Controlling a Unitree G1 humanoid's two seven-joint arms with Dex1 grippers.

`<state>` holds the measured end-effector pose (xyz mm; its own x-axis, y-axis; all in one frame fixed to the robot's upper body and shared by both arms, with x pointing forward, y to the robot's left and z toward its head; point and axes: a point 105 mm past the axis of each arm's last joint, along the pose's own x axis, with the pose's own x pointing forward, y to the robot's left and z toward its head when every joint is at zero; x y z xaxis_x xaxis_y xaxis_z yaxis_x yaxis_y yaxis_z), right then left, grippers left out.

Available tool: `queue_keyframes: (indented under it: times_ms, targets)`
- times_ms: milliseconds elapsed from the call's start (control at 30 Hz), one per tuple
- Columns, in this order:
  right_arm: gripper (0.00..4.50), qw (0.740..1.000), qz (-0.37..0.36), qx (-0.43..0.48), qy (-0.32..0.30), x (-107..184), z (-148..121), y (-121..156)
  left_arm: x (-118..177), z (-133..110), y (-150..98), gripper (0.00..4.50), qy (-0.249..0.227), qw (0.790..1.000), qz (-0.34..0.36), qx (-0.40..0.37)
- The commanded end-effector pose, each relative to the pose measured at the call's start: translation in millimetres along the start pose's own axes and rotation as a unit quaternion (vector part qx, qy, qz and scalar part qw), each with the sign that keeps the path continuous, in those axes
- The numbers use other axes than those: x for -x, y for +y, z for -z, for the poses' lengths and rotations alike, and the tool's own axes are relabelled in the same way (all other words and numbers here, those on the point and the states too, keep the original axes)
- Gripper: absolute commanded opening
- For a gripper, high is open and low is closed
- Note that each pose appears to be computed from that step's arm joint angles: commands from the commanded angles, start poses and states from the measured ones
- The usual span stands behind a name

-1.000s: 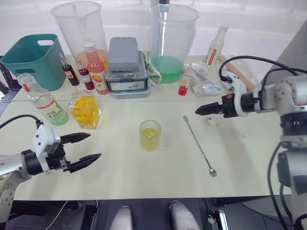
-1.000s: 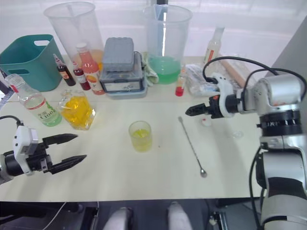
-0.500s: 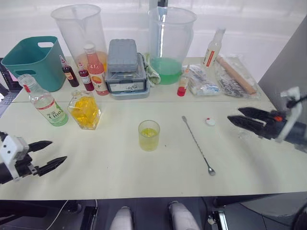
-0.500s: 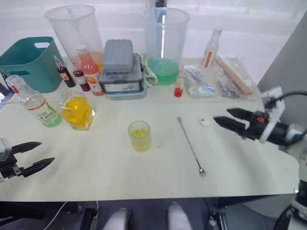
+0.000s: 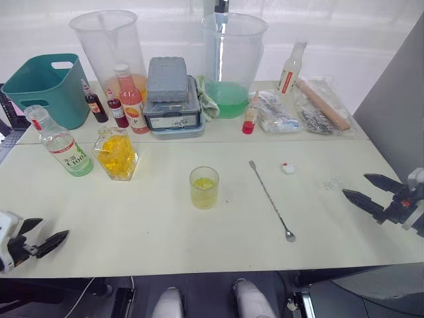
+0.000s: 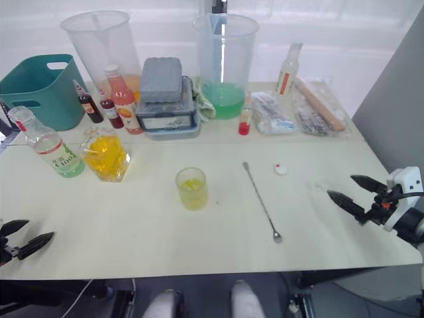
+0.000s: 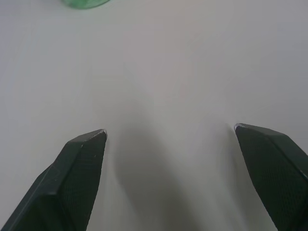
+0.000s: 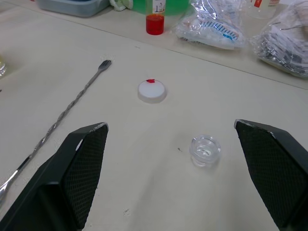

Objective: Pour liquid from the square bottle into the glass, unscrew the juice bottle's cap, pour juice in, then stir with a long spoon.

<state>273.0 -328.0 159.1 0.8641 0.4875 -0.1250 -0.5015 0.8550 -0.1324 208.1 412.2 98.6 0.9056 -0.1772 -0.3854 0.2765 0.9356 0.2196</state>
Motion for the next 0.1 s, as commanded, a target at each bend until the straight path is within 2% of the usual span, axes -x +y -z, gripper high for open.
queue_keyframes:
  times_ms: [33,100]
  targets:
    - [4.46,1.0,0.006,0.02,-0.018,1.9,-7.5,-0.8,4.5,-7.8,4.3,4.5,-0.02,0.999,-0.019,-0.017]
    - [4.46,1.0,0.006,0.019,-0.021,0.9,-7.4,-0.1,3.7,-7.7,2.3,4.5,-0.022,1.0,-0.011,-0.015]
